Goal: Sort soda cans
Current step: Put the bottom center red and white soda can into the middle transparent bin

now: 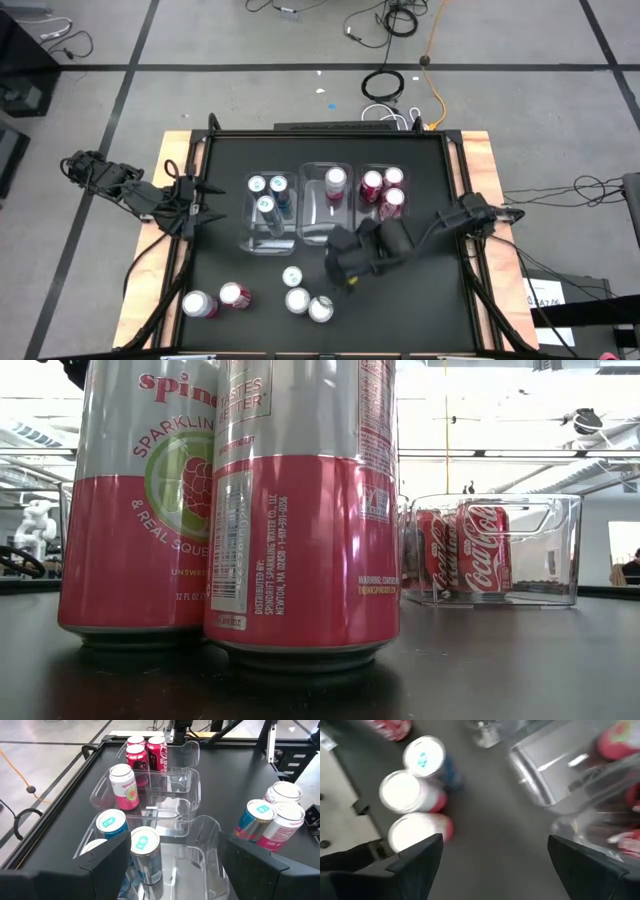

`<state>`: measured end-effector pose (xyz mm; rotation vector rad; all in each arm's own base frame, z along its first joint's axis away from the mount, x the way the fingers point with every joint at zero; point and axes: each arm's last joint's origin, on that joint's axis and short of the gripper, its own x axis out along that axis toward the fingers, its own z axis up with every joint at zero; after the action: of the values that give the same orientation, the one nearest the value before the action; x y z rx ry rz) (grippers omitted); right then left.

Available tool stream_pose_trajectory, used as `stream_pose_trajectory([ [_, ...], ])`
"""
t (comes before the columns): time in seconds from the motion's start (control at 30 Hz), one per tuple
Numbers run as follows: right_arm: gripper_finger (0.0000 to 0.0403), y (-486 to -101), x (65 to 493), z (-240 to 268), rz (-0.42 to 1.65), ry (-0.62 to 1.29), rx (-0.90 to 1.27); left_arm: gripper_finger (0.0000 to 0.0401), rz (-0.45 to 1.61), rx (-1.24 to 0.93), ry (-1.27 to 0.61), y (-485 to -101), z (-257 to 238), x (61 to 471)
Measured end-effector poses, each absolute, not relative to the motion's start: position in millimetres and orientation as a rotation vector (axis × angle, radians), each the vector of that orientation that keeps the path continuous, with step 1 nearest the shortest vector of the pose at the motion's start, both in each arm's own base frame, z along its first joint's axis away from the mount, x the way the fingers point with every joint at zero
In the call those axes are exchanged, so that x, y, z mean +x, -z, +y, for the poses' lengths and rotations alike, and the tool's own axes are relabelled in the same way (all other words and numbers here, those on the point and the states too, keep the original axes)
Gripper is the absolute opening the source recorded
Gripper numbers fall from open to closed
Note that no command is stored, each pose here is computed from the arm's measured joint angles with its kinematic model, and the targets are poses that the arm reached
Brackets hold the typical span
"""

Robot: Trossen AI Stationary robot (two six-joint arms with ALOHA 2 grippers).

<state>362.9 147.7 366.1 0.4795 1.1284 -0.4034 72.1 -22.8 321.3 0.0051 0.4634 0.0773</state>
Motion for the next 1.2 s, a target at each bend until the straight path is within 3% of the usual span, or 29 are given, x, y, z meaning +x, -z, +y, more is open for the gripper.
stream_pose_trajectory([
  [0.23,0.0352,-348.5,368.8,195.3,1.079,0.305,0.452,0.0304,0.462,-0.043,-0.088,-321.2,-22.8,72.0],
  [0.7,0.0352,-279.3,400.0,237.5,1.167,0.239,0.412,0.0304,0.462,-0.043,-0.089,-321.2,-22.8,72.0],
  [1.2,0.0352,-232.4,421.3,244.3,1.203,0.252,0.362,0.0304,0.462,-0.044,-0.089,-321.3,-22.8,72.0],
])
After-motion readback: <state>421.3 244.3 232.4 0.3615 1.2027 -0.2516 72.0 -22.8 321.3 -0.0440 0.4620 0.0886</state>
